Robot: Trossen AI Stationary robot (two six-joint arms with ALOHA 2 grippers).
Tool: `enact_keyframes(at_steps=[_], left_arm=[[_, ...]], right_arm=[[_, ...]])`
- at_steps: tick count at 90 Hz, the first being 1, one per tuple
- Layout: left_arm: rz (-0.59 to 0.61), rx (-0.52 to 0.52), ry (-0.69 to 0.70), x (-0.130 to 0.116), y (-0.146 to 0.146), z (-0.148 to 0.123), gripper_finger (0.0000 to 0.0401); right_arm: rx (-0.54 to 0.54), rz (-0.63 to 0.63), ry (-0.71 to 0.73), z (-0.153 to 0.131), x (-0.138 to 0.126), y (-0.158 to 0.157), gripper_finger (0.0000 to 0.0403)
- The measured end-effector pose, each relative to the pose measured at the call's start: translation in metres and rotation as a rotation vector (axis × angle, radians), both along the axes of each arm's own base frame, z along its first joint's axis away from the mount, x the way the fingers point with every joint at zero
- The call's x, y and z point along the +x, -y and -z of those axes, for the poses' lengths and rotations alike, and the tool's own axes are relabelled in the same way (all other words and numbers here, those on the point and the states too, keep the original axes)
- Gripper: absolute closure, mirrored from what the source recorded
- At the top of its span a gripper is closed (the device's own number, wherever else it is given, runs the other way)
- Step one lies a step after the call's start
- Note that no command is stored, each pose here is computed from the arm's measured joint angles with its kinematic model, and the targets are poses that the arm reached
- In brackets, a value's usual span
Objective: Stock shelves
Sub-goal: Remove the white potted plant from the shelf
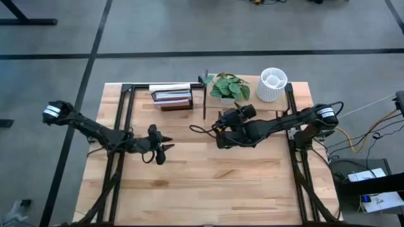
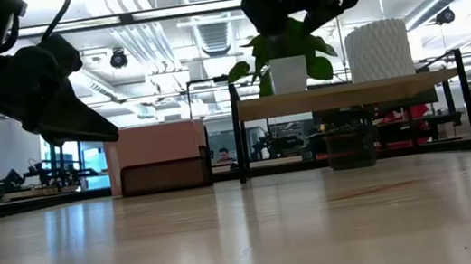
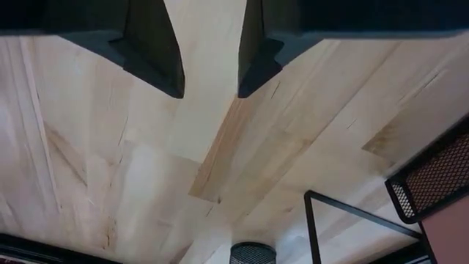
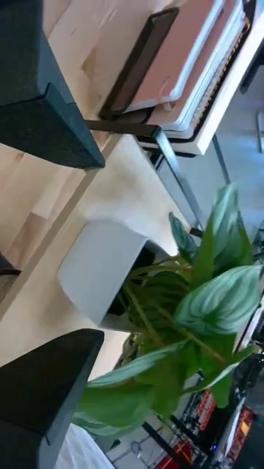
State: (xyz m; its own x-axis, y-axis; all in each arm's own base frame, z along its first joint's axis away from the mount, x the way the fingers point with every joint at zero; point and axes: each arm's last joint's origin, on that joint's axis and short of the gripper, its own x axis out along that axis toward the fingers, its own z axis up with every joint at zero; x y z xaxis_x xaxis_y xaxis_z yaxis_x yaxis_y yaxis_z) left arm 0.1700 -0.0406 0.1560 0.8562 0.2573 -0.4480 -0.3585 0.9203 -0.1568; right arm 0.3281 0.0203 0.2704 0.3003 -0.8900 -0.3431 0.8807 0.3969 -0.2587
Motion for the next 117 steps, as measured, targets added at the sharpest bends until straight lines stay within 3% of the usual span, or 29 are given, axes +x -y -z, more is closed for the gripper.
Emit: enact_keyframes(at_steps=[14,41,83,117], left_arm=[[0.000,-0.001,0.002,0.000,0.000,0.000,0.0296],[0.000,-0.001,0.003,0.000,0.000,0.000,0.0295],[0.000,-0.001,0.003,0.000,0.000,0.000,0.0273],[0.000,-0.001,0.004,0.000,0.000,0.000,0.0290]], right_arm=[[0.009,0.016,0.035,-0.001,0.000,0.001,0.0048],[0.014,0.160,0.165,0.013,0.004,0.022,0.0048],[0.036,0.260,0.184,0.034,0.012,0.045,0.0048],[0.062,0.336,0.211,0.044,0.006,0.066,0.0048]])
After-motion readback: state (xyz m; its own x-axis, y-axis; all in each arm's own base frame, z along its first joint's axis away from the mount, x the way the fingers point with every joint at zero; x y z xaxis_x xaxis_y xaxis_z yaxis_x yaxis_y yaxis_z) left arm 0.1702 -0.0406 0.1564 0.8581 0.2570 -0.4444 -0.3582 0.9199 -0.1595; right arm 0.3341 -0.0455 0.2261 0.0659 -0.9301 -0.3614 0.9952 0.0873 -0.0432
